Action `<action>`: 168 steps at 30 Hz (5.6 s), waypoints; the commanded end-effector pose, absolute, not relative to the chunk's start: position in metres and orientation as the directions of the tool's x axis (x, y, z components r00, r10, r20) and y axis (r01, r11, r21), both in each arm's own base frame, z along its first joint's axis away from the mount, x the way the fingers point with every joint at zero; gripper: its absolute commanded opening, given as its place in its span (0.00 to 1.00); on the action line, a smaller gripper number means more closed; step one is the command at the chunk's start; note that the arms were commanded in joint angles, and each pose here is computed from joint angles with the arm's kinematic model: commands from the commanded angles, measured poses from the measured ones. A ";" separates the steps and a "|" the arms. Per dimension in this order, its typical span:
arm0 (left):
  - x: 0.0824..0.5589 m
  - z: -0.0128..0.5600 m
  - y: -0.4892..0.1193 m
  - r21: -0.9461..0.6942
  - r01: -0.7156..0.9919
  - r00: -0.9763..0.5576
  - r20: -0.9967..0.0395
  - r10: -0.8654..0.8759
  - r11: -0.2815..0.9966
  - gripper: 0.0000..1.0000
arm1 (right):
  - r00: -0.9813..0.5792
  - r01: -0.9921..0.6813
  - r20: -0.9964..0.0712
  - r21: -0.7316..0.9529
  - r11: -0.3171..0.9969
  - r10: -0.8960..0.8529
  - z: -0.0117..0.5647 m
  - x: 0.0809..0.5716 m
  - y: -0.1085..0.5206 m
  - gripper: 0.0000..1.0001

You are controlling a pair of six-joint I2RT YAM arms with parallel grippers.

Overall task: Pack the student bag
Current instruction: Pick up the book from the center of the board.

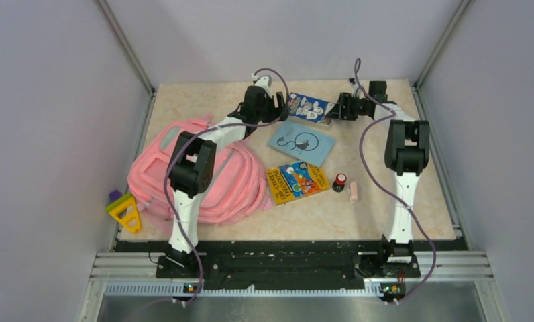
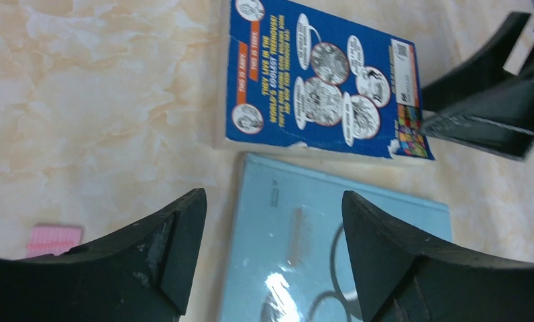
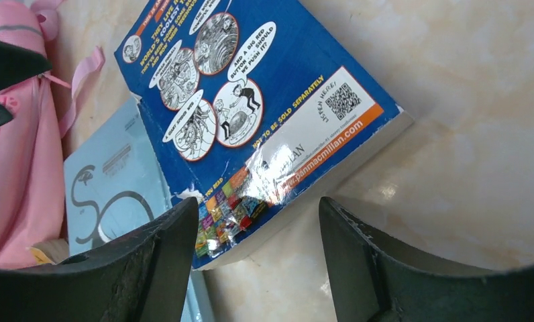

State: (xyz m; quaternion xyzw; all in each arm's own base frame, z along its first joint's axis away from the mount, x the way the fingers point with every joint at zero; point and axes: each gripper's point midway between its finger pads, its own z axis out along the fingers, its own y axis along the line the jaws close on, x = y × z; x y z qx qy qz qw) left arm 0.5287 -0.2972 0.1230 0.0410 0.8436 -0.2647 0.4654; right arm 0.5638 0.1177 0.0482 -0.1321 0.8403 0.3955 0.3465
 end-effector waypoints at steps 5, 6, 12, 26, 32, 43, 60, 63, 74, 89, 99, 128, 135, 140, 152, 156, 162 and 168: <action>0.569 0.113 -0.293 -0.527 0.314 -0.590 -0.760 -0.273 0.790 0.78 | -0.826 -0.215 -0.508 0.683 0.698 0.243 0.053 0.551 0.107 0.66; 0.571 0.111 -0.297 -0.534 0.322 -0.597 -0.755 -0.270 0.781 0.78 | -0.826 -0.198 -0.499 0.693 0.693 0.262 0.054 0.551 0.107 0.66; 0.586 0.080 -0.313 -0.550 0.330 -0.677 -0.704 -0.214 0.767 0.78 | -0.839 -0.148 -0.447 0.735 0.662 0.308 0.048 0.553 0.117 0.66; 0.590 0.088 -0.344 -0.683 0.359 -0.735 -0.627 -0.258 0.636 0.81 | -0.876 -0.167 -0.402 0.773 0.612 0.268 0.040 0.554 0.167 0.65; 0.570 0.123 -0.349 -0.742 0.396 -0.718 -0.618 -0.320 0.541 0.69 | -0.885 -0.210 -0.411 0.774 0.598 0.220 0.046 0.543 0.194 0.62; 0.562 0.114 -0.340 -0.742 0.337 -0.708 -0.606 -0.364 0.580 0.46 | -0.893 -0.203 -0.403 0.756 0.623 0.198 0.033 0.535 0.207 0.60; 0.492 0.295 -0.318 -0.551 0.712 -0.357 -0.818 -0.450 0.436 0.00 | -0.635 -0.426 -0.697 0.675 0.602 0.333 0.172 0.506 0.143 0.76; 0.461 0.329 -0.315 -0.494 0.779 -0.325 -0.845 -0.424 0.386 0.00 | -0.572 -0.501 -0.755 0.630 0.594 0.320 0.208 0.480 0.126 0.84; 0.330 0.363 -0.290 -0.445 0.856 -0.376 -0.885 -0.275 0.262 0.00 | -0.361 -0.760 -0.899 0.438 0.480 0.248 0.325 0.369 0.145 0.87; 0.206 0.410 -0.245 -0.483 0.860 -0.366 -0.811 -0.457 0.167 0.00 | -0.157 -0.926 -0.938 0.248 0.284 0.308 0.370 0.247 0.219 0.94; 0.191 0.416 -0.236 -0.474 0.865 -0.347 -0.802 -0.486 0.166 0.00 | -0.210 -0.961 -0.892 0.264 0.087 0.400 0.395 0.203 0.256 0.88; 0.221 0.367 -0.164 -0.366 0.603 -0.157 -0.925 -0.345 0.708 0.72 | -0.240 -0.676 -0.839 0.505 0.536 0.488 0.330 0.270 0.222 0.00; 0.233 0.247 -0.147 -0.292 0.436 -0.440 -0.894 -0.081 0.851 0.79 | -0.207 -0.541 -0.865 0.491 0.683 0.457 0.312 0.274 0.191 0.00; 0.216 0.194 -0.158 -0.272 0.426 -0.537 -0.844 -0.001 0.863 0.79 | -0.182 -0.487 -0.887 0.457 0.744 0.425 0.307 0.270 0.174 0.00; 0.203 0.145 -0.185 0.024 0.416 -0.591 -0.753 0.290 0.909 0.65 | -0.200 -0.486 -0.887 0.459 0.743 0.417 0.297 0.269 0.175 0.00; 0.204 0.137 -0.186 0.052 0.400 -0.628 -0.712 0.315 0.915 0.65 | -0.192 -0.480 -0.890 0.452 0.751 0.413 0.297 0.269 0.173 0.00; 0.211 0.127 -0.187 0.086 0.360 -0.656 -0.684 0.318 0.929 0.66 | -0.191 -0.481 -0.892 0.449 0.753 0.410 0.296 0.269 0.173 0.00; 0.214 0.125 -0.186 0.116 0.345 -0.669 -0.665 0.331 0.931 0.71 | -0.190 -0.479 -0.894 0.445 0.757 0.406 0.295 0.268 0.172 0.00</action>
